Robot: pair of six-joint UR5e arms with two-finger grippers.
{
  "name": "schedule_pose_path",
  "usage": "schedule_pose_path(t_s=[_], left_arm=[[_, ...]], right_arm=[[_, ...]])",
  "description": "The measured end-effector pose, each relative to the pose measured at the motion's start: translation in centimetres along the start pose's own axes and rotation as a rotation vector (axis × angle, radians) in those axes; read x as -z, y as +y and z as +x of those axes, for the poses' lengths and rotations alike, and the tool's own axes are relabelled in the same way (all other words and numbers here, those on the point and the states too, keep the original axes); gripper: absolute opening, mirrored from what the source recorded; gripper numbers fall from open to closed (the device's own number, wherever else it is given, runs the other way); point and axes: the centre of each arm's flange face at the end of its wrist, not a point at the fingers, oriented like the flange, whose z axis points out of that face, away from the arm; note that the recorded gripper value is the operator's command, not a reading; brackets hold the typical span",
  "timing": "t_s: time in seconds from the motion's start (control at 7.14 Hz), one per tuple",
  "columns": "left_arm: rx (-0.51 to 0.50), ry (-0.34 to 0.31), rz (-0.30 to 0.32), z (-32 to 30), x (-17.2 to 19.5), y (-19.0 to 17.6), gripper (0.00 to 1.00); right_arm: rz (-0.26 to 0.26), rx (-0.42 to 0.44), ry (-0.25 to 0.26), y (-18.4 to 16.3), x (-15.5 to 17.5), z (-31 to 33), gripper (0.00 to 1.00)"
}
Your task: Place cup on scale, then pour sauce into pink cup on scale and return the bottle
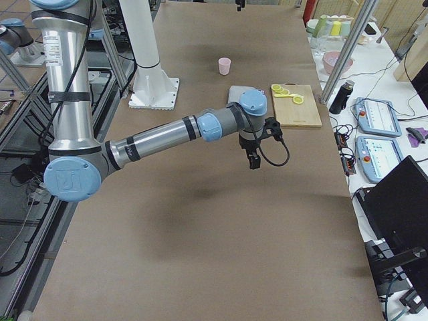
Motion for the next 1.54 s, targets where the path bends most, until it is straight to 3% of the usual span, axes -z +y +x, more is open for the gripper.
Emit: schedule_pose_path(t_s=[0.56,0.84,1.12,1.54], left_arm=[[0.047,0.103,-0.016,8.2,-3.9,-2.6,0.98],[0.020,0.068,-0.004,12.7,-9.8,-2.5,0.97],[0.001,0.011,-0.050,16.6,-14.5,-1.0,0.95],[-0.046,-0.079,-0.073,18.3,-18.1,-1.1,0.92]], right_arm=[[-0.020,0.081,-0.053,-4.0,-2.1,-6.7,1.00],[-0.053,0.107,-0.076,-6.1,-4.5,-10.0,1.00],[-0.086,0.140,-0.088,-7.1,-7.1,-12.3,1.00],[-0.099,0.184,-0.104,-10.0,-8.9,-15.6,1.00]])
